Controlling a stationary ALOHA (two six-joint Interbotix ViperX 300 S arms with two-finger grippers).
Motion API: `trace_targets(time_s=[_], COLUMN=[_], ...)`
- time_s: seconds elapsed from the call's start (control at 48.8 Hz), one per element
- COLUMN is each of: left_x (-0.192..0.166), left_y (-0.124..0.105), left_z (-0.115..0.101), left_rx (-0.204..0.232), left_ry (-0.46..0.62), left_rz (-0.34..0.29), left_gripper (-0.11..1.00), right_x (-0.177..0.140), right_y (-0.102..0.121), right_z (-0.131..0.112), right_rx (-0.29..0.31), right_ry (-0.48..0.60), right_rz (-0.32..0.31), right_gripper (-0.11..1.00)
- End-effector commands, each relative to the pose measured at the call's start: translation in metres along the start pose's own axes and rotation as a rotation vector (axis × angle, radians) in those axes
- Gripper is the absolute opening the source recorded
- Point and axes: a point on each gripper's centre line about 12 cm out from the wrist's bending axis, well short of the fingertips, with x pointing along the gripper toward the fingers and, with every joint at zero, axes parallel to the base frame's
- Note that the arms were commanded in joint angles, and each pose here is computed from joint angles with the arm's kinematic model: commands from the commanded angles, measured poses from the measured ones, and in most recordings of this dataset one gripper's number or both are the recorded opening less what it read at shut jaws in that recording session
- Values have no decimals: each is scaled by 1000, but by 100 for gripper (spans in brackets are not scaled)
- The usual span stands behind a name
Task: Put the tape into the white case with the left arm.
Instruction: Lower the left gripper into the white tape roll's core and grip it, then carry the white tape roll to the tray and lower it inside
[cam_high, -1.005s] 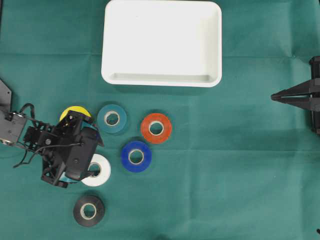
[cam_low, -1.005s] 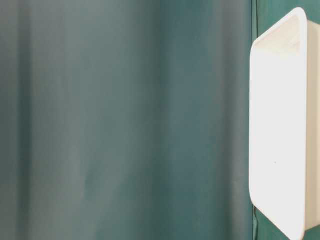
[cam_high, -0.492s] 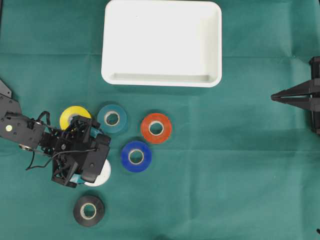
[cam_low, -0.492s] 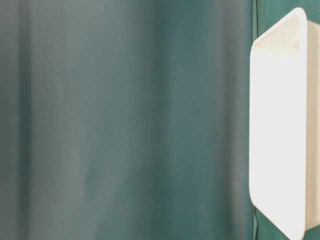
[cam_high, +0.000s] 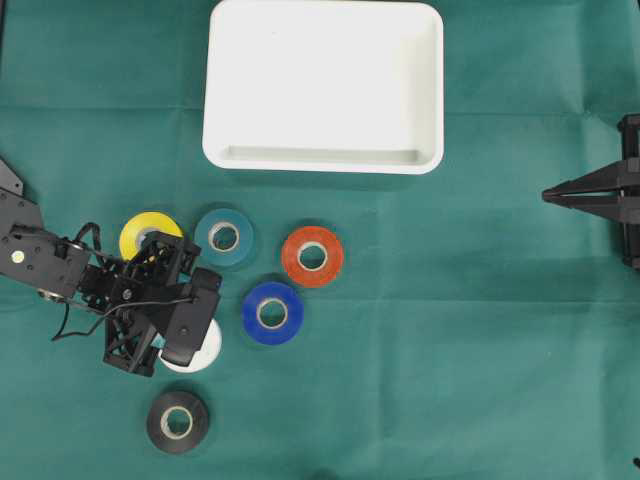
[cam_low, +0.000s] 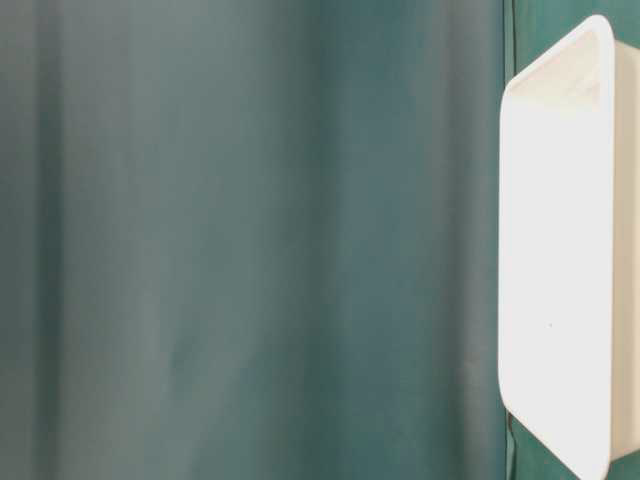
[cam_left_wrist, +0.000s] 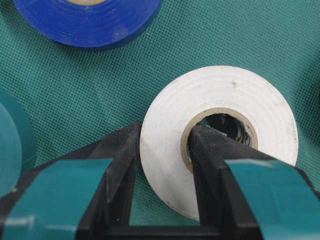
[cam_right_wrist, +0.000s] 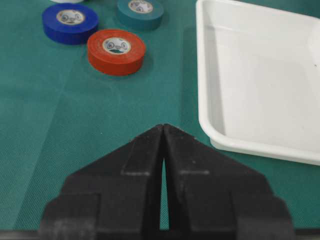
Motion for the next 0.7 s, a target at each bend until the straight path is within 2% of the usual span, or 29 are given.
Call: trace_targets(time_s=[0.0, 0.185, 0.41, 0.677], left_x=[-4, -7, -26, -45], left_y=[-1, -2, -12, -14], left_z=[10, 13, 41, 45], left_rx=[-2, -10, -21, -17], left_ry=[-37, -49, -142, -91], left_rz=[-1, -3, -27, -31], left_gripper=[27, 27, 27, 27], right_x=[1, 1, 1, 1], right_y=[0, 0, -1, 0], right_z=[5, 5, 6, 7], right_rx=[1, 1, 2, 2], right_ry=[-6, -6, -8, -11], right_rz=[-3, -3, -3, -1], right_gripper=[-10, -10, -10, -10])
